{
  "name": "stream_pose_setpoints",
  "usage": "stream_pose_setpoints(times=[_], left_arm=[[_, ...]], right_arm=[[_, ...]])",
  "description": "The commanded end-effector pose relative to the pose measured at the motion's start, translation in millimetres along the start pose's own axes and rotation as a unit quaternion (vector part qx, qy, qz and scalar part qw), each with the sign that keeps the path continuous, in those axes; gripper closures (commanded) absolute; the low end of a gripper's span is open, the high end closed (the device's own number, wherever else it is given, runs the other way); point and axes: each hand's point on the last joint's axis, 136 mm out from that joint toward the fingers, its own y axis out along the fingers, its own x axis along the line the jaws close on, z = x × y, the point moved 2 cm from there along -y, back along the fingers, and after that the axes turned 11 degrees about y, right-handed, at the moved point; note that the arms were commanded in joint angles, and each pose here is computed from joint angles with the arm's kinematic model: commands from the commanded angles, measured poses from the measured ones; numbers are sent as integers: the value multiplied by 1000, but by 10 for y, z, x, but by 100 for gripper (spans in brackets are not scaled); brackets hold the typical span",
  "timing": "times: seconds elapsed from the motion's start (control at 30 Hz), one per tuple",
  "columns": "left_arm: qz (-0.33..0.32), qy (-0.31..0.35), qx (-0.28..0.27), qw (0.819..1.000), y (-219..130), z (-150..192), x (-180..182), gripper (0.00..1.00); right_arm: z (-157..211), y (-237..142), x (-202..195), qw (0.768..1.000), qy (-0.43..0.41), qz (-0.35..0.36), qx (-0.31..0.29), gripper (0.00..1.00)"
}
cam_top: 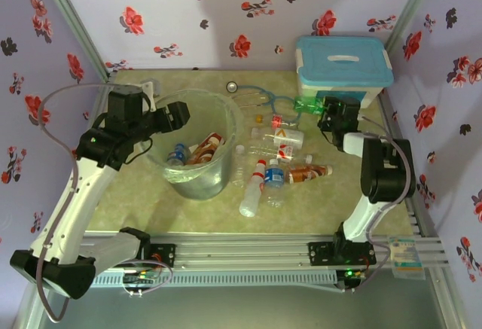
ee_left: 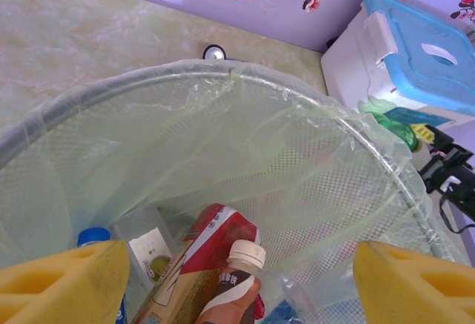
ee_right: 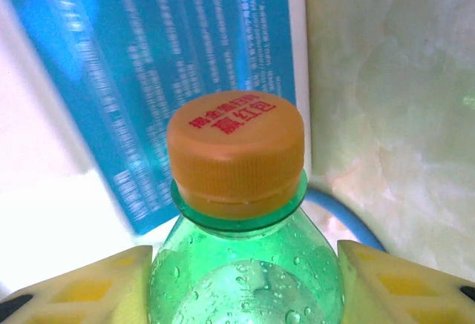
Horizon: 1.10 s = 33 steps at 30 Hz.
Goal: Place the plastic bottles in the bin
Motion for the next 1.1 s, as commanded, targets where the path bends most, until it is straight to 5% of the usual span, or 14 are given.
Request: stream_pose_setpoints(times=[0.0, 0.3, 0.63, 1.07], left_arm=[[4, 13, -11, 1000, -50, -116, -31, 20], [44, 24, -22, 999, -46, -348, -255, 21], [87, 67, -15, 994, 84, -488, -625, 20], [208, 189, 27, 959, 78, -551, -1497, 8]], right_arm=[[-26, -220, 75, 1000, 3, -17, -2, 51], [212, -848, 334, 994, -112, -11, 12, 56], [748, -1377, 724, 950, -300, -45, 79, 63], [2459, -1923, 1236, 798, -494, -175, 297, 62]])
